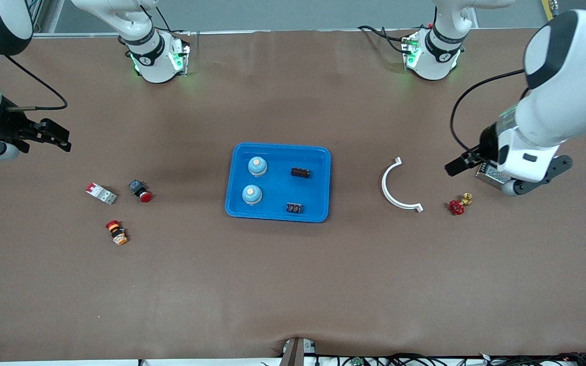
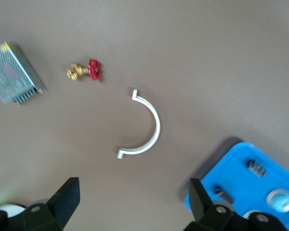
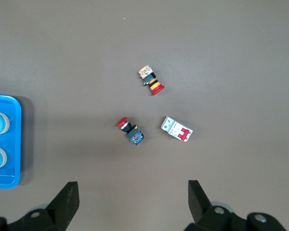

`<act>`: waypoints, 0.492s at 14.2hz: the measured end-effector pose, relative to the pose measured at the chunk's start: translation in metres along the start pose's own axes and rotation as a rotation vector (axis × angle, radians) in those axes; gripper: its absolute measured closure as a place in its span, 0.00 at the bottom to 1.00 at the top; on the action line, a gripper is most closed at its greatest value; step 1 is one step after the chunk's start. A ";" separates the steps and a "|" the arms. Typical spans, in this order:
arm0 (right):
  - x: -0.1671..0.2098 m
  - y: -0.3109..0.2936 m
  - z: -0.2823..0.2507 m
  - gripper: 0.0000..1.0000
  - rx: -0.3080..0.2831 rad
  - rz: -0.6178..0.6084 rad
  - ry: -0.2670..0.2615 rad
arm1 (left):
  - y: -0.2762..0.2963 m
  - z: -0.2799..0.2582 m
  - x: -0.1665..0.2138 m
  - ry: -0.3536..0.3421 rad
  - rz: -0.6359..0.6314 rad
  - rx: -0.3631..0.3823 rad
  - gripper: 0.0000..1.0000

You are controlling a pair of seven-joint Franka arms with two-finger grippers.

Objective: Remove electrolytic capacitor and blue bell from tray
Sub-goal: 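Move the left gripper over a capacitor while the right gripper reaches the tray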

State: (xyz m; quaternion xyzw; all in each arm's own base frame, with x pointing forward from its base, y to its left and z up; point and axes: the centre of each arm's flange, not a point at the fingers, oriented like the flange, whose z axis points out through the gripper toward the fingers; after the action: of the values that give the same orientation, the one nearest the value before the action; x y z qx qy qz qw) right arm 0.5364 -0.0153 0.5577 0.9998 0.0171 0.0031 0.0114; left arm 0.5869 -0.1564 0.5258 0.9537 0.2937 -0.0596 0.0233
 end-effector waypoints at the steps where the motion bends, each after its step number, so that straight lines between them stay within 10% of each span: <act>1: 0.000 -0.005 0.000 0.00 -0.002 -0.010 0.000 | 0.005 0.010 -0.003 0.001 -0.054 -0.006 0.00; 7: 0.001 -0.020 -0.002 0.00 -0.024 -0.046 0.003 | 0.026 0.083 -0.024 0.006 -0.289 -0.029 0.00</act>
State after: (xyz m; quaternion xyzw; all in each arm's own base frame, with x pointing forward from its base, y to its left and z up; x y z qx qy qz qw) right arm 0.5369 0.0050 0.5596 0.9989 0.0398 0.0044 0.0235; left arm 0.5737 -0.1981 0.4467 0.9013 0.4289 -0.0550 0.0276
